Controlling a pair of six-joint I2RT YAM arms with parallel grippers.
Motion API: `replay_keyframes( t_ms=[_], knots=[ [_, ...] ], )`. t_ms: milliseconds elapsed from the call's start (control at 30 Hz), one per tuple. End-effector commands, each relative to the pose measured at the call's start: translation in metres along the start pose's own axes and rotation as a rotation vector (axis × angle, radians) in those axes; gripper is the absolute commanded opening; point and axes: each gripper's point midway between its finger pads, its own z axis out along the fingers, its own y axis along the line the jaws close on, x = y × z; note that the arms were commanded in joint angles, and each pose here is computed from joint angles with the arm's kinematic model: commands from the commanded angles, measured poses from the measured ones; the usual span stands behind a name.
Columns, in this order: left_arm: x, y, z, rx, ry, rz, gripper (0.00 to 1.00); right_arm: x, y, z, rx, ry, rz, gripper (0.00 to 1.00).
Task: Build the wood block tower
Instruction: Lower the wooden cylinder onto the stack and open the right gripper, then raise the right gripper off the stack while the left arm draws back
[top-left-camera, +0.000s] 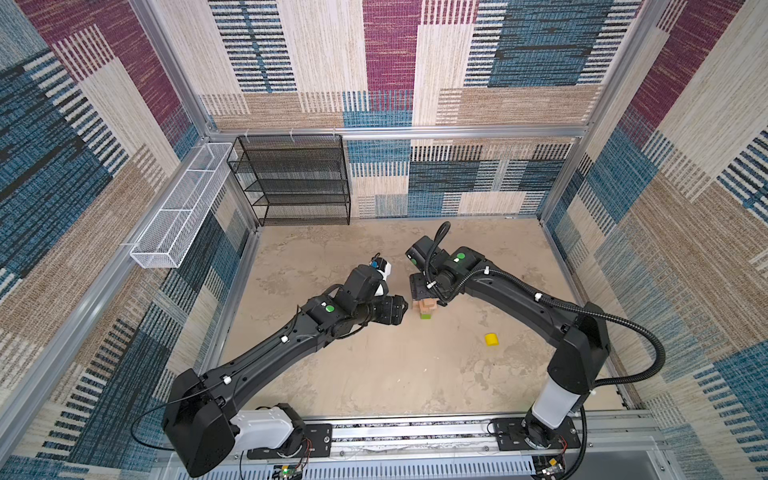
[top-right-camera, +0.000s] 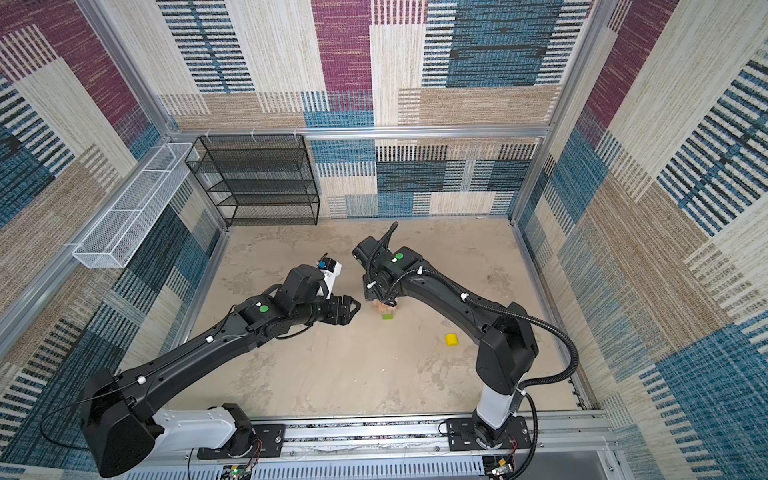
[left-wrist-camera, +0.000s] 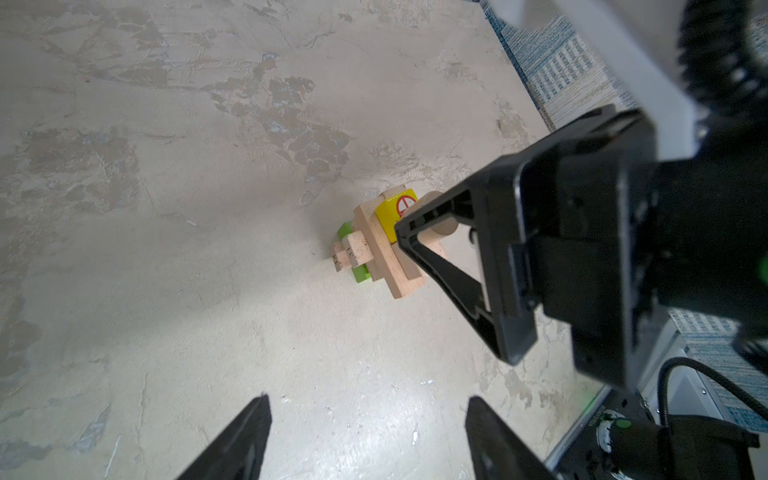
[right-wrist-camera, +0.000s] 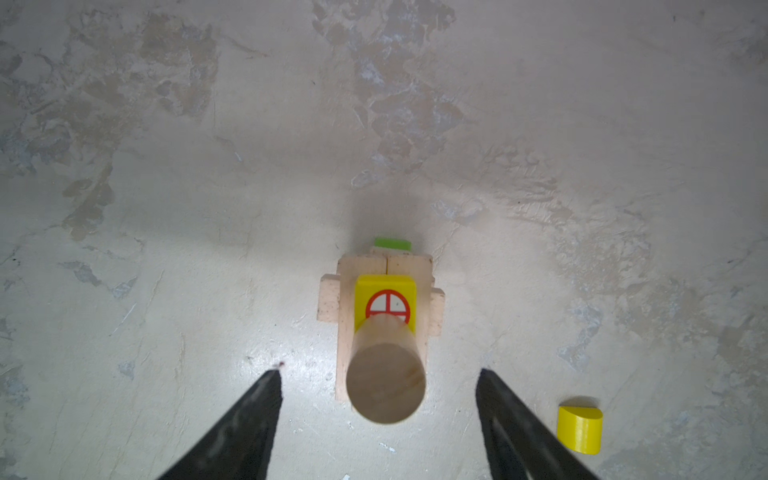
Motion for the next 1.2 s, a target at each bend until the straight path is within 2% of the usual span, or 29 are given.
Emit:
replay_keyframes(
  t_ms=[0, 367, 633, 767, 867, 1067, 1167],
  knots=[
    [-0.004, -0.002, -0.004, 0.010, -0.015, 0.010, 0.78, -0.008, 0.002, -0.012, -0.022, -0.034, 0.032, 0.77],
    [-0.012, 0.005, -0.020, -0.034, -0.054, 0.082, 0.78, -0.028, -0.015, -0.056, -0.034, -0.179, 0.141, 0.72],
    [-0.021, 0.005, -0.038, -0.050, -0.103, 0.169, 0.79, -0.009, -0.042, -0.073, -0.062, -0.272, 0.237, 0.70],
    [-0.027, 0.002, -0.048, -0.055, -0.103, 0.239, 0.79, 0.005, -0.061, -0.074, -0.042, -0.282, 0.287, 0.74],
    [-0.032, -0.011, -0.060, -0.007, -0.101, 0.281, 0.78, 0.016, -0.067, -0.076, -0.065, -0.292, 0.316, 0.82],
    [-0.030, -0.052, -0.078, 0.102, -0.118, 0.333, 0.81, 0.045, -0.062, -0.065, -0.178, -0.264, 0.328, 0.82],
    [-0.024, -0.078, -0.080, 0.142, -0.115, 0.366, 0.81, 0.063, -0.068, -0.058, -0.188, -0.241, 0.333, 0.79]
  ],
)
